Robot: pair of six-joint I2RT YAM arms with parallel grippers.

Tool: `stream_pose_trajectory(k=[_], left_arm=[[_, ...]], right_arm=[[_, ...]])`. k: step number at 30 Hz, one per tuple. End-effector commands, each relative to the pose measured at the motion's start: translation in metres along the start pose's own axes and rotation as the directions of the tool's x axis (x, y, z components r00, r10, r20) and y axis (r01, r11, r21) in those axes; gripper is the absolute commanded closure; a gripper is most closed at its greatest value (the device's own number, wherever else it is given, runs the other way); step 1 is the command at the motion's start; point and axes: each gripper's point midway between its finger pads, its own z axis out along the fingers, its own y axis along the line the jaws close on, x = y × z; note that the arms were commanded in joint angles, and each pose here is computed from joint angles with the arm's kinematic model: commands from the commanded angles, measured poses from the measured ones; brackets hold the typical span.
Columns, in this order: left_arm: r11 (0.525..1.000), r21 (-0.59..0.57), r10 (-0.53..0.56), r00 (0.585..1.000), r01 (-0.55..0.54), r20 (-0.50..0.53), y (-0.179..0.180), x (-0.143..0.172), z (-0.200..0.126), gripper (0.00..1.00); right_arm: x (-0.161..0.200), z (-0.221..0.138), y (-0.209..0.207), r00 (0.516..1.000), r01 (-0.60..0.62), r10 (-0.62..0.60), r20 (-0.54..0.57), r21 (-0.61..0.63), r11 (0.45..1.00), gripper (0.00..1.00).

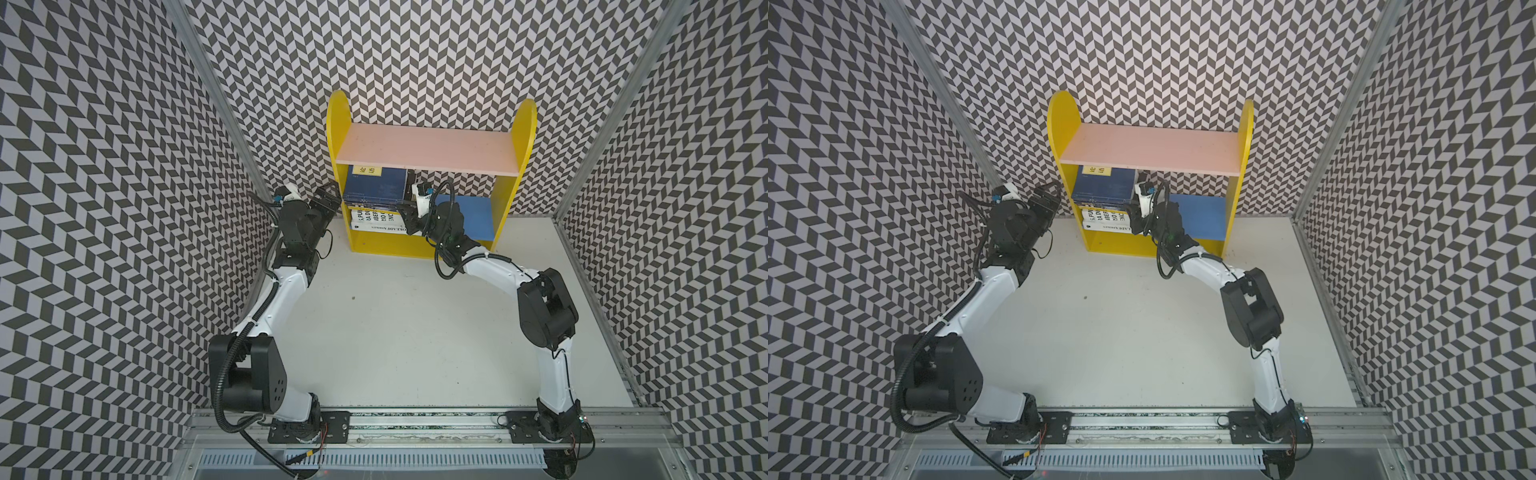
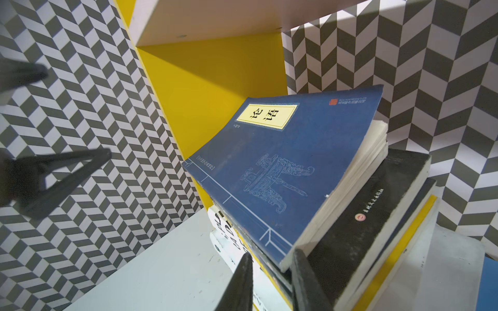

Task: Stacking books/files
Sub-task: Place the book at the bookshelf.

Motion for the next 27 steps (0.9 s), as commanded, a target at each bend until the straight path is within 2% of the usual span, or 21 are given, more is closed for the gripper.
stream_pose_trajectory(k=[1,6,11,16,24,27], left_arm=[[0.996,-0.043,0.071,0.993,-0.075,-0.096,0.022,0.01,0.017,0.13],[0.991,0.007,0.135,0.978,-0.135,-0.16,0.019,0.014,0.045,0.13],[0.983,0.005,0.179,0.962,-0.182,-0.206,0.029,0.02,0.066,0.13],[0.982,-0.006,0.185,0.955,-0.191,-0.232,0.043,0.031,0.076,0.13],[0.976,-0.045,0.193,0.949,-0.211,-0.25,0.055,0.035,0.083,0.13],[0.977,-0.047,0.193,0.951,-0.21,-0.241,0.051,0.032,0.082,0.13]], right_arm=[[-0.035,-0.011,0.02,0.998,0.009,-0.005,0.067,-0.048,0.999,0.71],[-0.038,-0.011,0.021,0.997,0.012,-0.008,0.071,-0.048,0.999,0.7],[-0.045,-0.013,0.023,0.997,0.017,-0.013,0.081,-0.053,0.998,0.67],[-0.059,-0.022,0.026,0.995,0.026,-0.021,0.102,-0.052,0.998,0.51],[-0.084,-0.047,0.033,0.989,0.035,-0.026,0.146,-0.06,0.998,0.4],[-0.093,-0.061,0.035,0.987,0.035,-0.026,0.16,-0.052,0.998,0.32]])
